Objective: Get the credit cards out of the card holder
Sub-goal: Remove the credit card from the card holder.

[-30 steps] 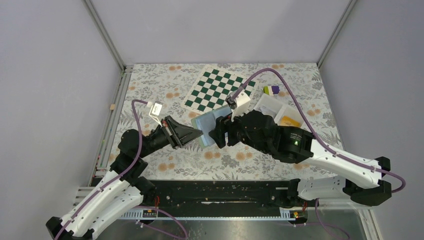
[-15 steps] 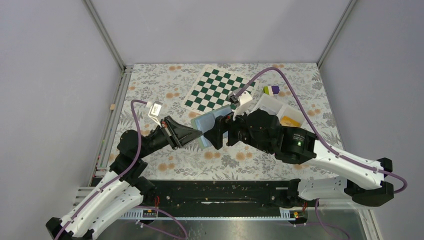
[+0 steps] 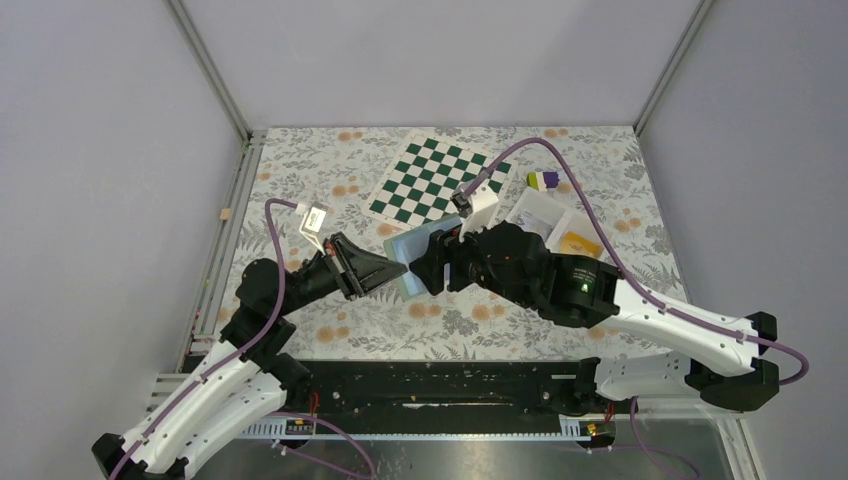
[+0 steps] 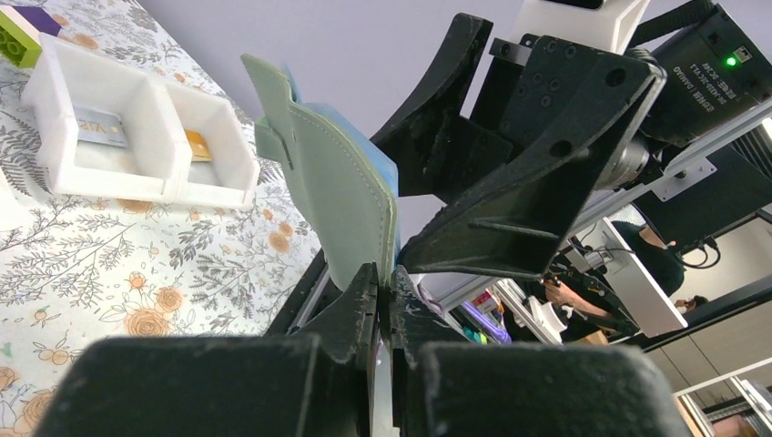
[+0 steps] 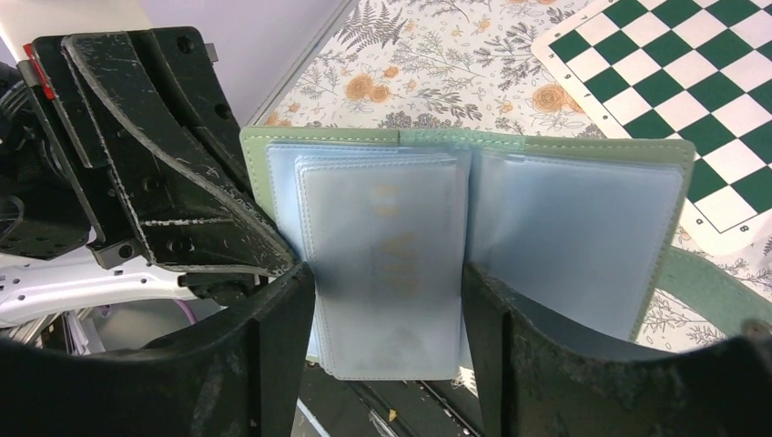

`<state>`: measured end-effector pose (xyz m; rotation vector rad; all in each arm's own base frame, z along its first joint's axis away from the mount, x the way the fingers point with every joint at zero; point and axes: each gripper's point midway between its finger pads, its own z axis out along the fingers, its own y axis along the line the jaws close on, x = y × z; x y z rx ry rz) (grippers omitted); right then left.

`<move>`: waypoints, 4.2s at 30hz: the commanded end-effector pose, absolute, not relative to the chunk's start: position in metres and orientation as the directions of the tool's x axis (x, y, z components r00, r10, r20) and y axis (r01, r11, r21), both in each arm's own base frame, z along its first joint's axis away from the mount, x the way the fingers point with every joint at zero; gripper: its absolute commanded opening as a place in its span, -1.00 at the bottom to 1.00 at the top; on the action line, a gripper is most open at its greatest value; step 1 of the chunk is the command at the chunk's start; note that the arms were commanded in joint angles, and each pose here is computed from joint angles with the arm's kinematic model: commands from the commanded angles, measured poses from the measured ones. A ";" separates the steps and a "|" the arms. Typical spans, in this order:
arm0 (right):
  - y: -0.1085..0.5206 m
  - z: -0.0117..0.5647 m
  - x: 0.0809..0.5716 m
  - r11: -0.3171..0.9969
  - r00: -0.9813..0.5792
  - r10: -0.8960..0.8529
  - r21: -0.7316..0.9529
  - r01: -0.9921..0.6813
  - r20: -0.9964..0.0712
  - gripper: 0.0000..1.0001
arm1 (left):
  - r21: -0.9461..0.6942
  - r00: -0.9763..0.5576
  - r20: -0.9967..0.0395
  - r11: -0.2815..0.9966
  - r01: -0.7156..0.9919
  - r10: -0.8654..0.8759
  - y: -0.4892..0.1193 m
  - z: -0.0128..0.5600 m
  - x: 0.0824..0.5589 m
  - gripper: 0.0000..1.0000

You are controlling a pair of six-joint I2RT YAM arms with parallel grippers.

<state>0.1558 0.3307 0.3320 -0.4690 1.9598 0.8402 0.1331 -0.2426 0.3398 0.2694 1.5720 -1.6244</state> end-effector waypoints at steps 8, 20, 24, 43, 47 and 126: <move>0.318 0.350 0.152 0.663 -0.465 0.095 0.404 -0.630 -0.880 0.16 | -0.639 -0.568 -0.723 0.069 0.766 -0.393 -0.242 0.362 0.117 -1.00; 0.309 0.348 0.154 0.679 -0.442 0.100 0.386 -0.625 -0.892 0.13 | -0.598 -0.549 -0.756 0.034 0.801 -0.356 -0.244 0.369 0.107 -1.00; 0.313 0.350 0.149 0.654 -0.455 0.098 0.402 -0.641 -0.885 0.39 | -0.595 -0.549 -0.757 0.029 0.803 -0.353 -0.244 0.370 0.106 -1.00; 0.247 0.352 0.165 0.792 -0.382 0.130 0.328 -0.515 -0.915 0.28 | -0.558 -0.525 -0.785 0.006 0.830 -0.329 -0.244 0.370 0.098 -1.00; 0.214 0.358 0.167 0.824 -0.333 0.159 0.310 -0.475 -0.930 0.28 | -0.543 -0.518 -0.790 -0.018 0.839 -0.329 -0.244 0.374 0.094 -1.00; 0.292 0.404 0.081 -0.278 -0.758 0.202 0.706 -0.651 -0.620 0.05 | -0.517 -0.529 -0.787 -0.126 0.846 -0.318 -0.246 0.382 0.081 -1.00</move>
